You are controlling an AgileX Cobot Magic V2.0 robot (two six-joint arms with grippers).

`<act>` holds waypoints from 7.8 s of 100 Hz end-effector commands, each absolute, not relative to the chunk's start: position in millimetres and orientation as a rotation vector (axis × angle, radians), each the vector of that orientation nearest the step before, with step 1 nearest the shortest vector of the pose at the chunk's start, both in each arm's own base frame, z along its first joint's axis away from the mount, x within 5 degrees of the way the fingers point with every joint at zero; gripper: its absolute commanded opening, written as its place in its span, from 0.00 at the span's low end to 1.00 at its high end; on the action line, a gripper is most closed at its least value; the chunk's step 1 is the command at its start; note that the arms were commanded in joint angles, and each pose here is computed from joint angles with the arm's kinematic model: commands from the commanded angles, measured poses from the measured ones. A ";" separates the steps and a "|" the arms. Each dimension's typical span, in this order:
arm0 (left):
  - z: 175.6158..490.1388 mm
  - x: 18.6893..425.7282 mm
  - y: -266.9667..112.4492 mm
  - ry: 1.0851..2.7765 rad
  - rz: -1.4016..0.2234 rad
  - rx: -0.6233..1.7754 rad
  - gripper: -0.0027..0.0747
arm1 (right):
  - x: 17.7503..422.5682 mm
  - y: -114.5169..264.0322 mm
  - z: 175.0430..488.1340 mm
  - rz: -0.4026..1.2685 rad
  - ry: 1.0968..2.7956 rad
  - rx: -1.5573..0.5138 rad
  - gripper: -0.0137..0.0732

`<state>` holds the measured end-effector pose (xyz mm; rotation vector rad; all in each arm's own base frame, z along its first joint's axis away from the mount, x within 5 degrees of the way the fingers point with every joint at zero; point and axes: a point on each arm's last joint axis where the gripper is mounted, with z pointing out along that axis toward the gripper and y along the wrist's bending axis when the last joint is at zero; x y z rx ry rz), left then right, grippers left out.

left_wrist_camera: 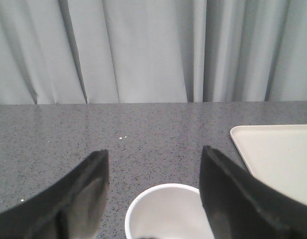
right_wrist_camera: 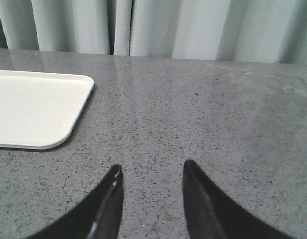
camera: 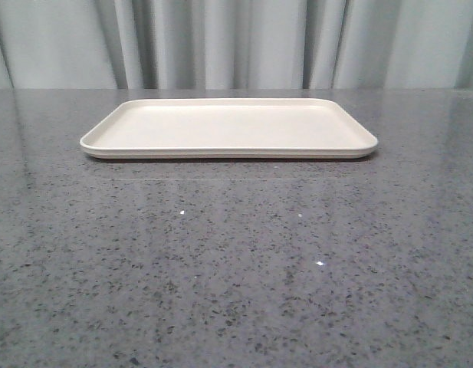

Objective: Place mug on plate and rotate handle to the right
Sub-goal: 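Lift the white mug with the left gripper and carry it toward the tray, then lower the mug onto the cream tray with the left gripper, then open the left gripper and raise it away from the mug, then move the right gripper over the mug on the tray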

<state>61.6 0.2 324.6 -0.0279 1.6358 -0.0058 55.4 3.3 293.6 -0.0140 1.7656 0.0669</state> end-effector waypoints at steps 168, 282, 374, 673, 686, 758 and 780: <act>340.6 192.1 9.1 2.425 0.002 -0.161 0.53 | 60.2 4.0 317.2 0.080 1.677 -0.011 0.51; 323.0 212.7 10.4 2.504 0.015 -0.160 0.01 | 60.2 4.0 317.4 0.080 1.675 -0.011 0.51; 379.6 309.5 -94.8 2.360 -0.251 0.205 0.01 | 60.3 3.9 318.0 0.080 1.669 -0.011 0.51; 408.5 155.0 -90.5 2.029 -0.456 0.400 0.47 | 154.0 56.6 391.3 0.304 2.035 -0.316 0.64; 405.9 141.9 -85.2 2.017 -0.491 0.388 0.47 | 178.4 73.5 399.1 0.328 2.060 -0.366 0.64; 401.7 129.5 -80.7 2.016 -0.530 0.377 0.47 | 305.8 174.0 413.5 0.384 2.202 -0.578 0.64; 401.8 129.5 -80.8 2.016 -0.533 0.376 0.47 | 340.3 193.4 398.1 0.390 2.285 -0.573 0.64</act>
